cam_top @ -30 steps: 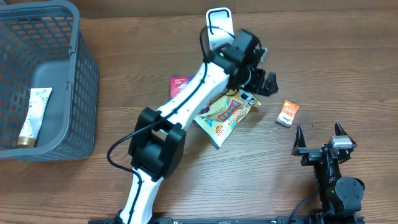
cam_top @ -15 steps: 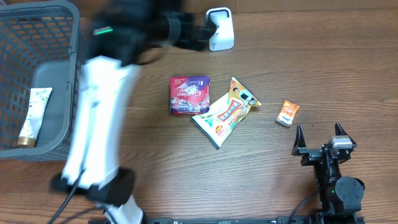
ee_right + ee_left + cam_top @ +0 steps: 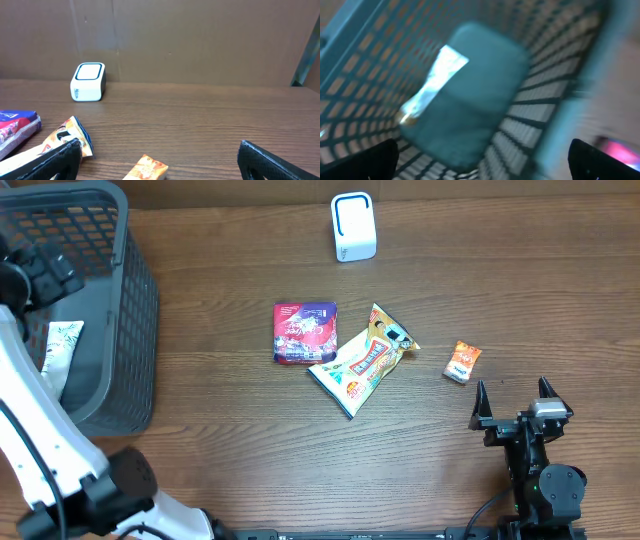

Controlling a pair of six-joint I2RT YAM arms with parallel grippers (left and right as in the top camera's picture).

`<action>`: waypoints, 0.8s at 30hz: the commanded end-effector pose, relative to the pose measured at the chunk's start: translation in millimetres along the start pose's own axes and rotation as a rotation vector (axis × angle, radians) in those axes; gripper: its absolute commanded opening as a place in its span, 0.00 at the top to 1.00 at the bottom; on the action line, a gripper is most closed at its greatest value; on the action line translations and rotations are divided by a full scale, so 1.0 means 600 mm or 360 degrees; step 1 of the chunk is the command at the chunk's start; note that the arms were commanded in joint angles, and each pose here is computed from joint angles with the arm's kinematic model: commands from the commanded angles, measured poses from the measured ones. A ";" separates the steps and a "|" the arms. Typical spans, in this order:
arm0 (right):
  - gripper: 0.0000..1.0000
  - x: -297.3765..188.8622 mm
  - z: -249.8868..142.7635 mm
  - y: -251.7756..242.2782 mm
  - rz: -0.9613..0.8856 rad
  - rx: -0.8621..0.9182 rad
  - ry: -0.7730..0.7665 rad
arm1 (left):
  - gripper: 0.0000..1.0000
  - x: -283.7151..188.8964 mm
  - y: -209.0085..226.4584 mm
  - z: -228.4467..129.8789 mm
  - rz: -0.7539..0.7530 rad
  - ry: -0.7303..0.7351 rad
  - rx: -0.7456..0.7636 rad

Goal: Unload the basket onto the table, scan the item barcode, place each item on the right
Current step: 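Reach the left gripper into the basket and grasp the white Pantene tube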

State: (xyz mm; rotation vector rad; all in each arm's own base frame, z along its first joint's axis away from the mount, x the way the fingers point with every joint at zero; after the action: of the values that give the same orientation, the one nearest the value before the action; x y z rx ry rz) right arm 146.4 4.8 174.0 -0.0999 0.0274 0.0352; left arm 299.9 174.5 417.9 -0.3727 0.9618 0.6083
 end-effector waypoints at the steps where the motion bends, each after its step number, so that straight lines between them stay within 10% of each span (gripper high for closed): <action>1: 0.00 0.000 -0.003 -0.002 -0.0018 0.0004 -0.0007 | 0.00 0.083 0.013 0.002 0.0185 0.0175 0.0089; 9: 0.00 0.000 -0.003 -0.002 -0.0018 0.0004 -0.0007 | 0.00 0.234 0.026 0.005 0.0516 0.0312 0.0191; 24: 0.00 0.000 -0.003 -0.002 -0.0018 0.0004 -0.0007 | 0.02 0.412 0.025 -0.010 0.0212 0.0524 0.0555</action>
State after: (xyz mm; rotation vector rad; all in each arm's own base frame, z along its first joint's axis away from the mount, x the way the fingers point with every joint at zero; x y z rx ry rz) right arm 146.4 4.9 174.0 -0.0995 0.0278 0.0359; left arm 390.8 253.8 222.2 -0.1046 1.3556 0.6285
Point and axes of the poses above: each gripper's point midway between its finger pads, its own x axis out along the fingers, its own y axis along the line the jaws close on, z = x × y, the point moved 10 cm from there along -x, back along the fingers, and after that the axes turned 5 degrees about -x, right-handed, at the moved point
